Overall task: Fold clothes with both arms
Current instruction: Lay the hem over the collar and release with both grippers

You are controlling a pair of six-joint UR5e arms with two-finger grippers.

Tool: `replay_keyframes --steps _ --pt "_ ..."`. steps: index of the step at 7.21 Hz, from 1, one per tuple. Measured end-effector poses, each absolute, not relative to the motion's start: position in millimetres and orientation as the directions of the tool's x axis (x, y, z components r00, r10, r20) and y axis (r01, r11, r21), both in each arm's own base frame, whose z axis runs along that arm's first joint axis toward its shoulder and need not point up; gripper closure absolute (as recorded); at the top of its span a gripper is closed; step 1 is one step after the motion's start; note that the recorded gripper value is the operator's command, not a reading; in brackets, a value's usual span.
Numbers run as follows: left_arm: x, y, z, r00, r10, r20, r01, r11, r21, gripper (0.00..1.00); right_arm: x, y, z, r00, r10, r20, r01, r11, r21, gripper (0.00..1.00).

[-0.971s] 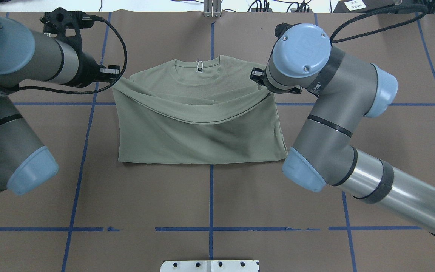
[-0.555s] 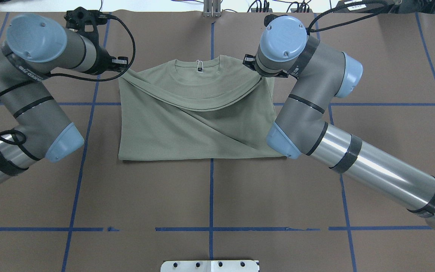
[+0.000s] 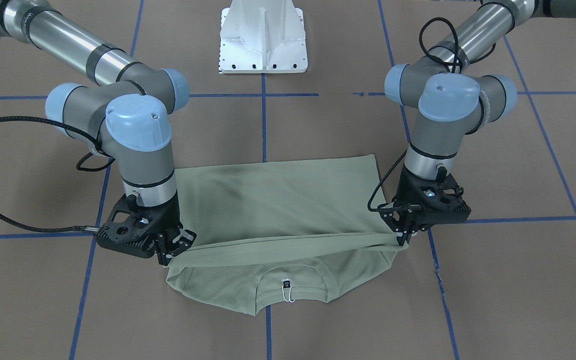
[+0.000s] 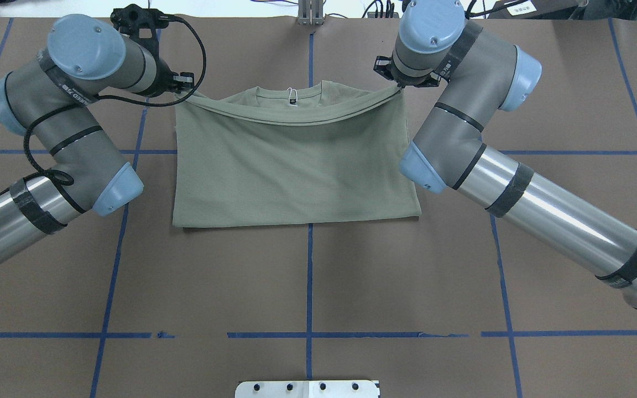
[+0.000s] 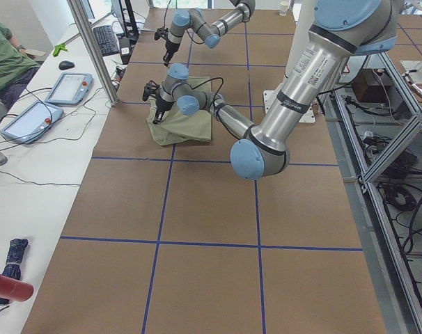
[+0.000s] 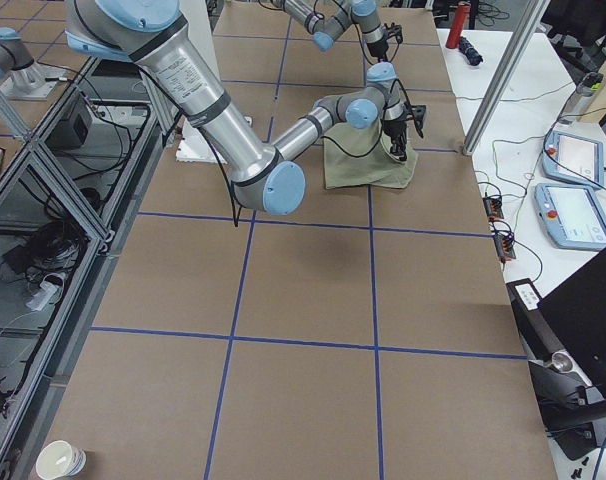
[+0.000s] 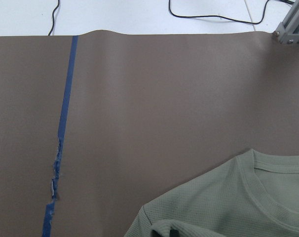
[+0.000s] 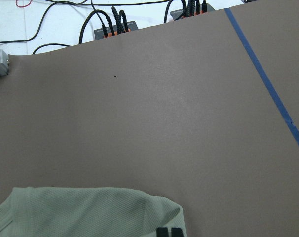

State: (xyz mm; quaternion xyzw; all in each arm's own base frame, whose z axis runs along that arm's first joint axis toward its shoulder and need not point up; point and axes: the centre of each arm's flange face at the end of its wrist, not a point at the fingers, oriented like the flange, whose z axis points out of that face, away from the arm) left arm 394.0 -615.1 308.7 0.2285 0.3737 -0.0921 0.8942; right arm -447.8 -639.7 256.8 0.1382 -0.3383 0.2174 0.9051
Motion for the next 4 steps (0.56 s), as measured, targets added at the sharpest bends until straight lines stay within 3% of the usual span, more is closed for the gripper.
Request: replay_keyframes --steps 2,3,4 --pt "411 -637 328 0.729 0.018 -0.684 0.321 0.874 0.365 1.0 -457 -654 272 0.692 0.308 0.653 -0.481 0.871 0.098 1.0" --pt "417 -643 339 0.731 0.033 -0.682 0.314 0.87 0.379 0.46 -462 -657 280 0.693 0.306 0.653 -0.479 0.872 0.099 0.11" --pt "421 -645 344 0.731 0.043 -0.681 0.308 0.869 0.386 0.0 -468 -658 285 0.691 0.303 0.656 -0.477 0.873 0.1 0.0"
